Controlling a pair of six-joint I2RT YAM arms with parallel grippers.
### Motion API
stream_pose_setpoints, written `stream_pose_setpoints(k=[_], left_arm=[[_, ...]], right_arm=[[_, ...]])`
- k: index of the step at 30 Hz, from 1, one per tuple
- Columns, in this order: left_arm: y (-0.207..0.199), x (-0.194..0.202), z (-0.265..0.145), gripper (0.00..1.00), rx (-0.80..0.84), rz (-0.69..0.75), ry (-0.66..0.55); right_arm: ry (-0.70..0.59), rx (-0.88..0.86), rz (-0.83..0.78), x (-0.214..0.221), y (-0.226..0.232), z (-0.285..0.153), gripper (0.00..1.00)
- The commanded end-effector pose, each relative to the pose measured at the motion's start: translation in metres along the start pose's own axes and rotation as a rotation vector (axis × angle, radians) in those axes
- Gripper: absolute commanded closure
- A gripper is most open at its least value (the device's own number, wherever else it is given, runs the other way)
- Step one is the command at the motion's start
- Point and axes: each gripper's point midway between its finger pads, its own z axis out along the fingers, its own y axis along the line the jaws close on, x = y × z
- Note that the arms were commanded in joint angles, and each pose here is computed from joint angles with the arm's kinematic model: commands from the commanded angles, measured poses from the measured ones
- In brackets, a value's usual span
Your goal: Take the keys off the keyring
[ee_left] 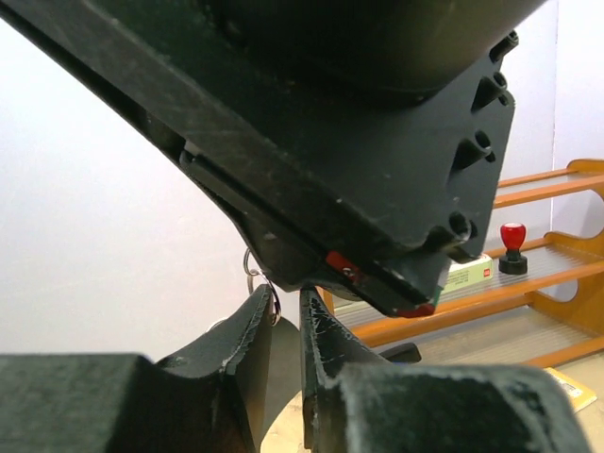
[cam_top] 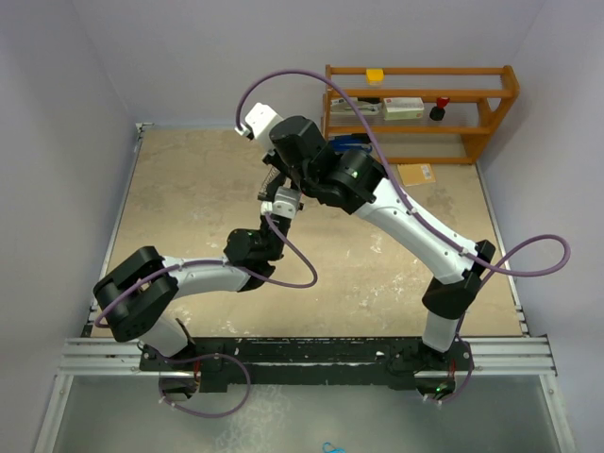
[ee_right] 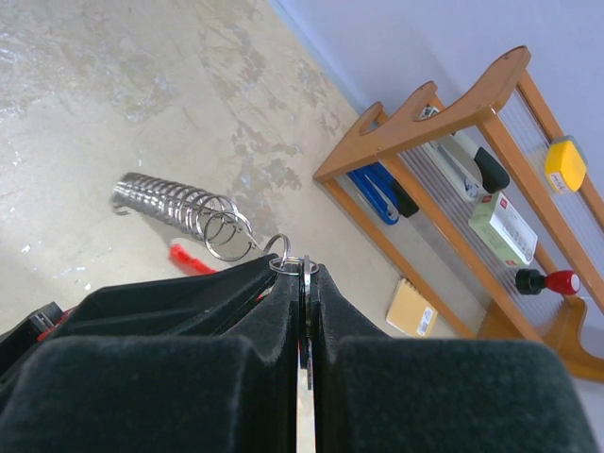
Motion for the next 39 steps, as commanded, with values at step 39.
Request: stream_pose_setpoints(k=[39], left_arm=[[0.031, -0.123, 0.028, 1.0, 0.21, -0.119, -0.099]], right_arm=[[-0.153, 0.125, 0.109, -0.008, -0.05, -0.057, 1.0]])
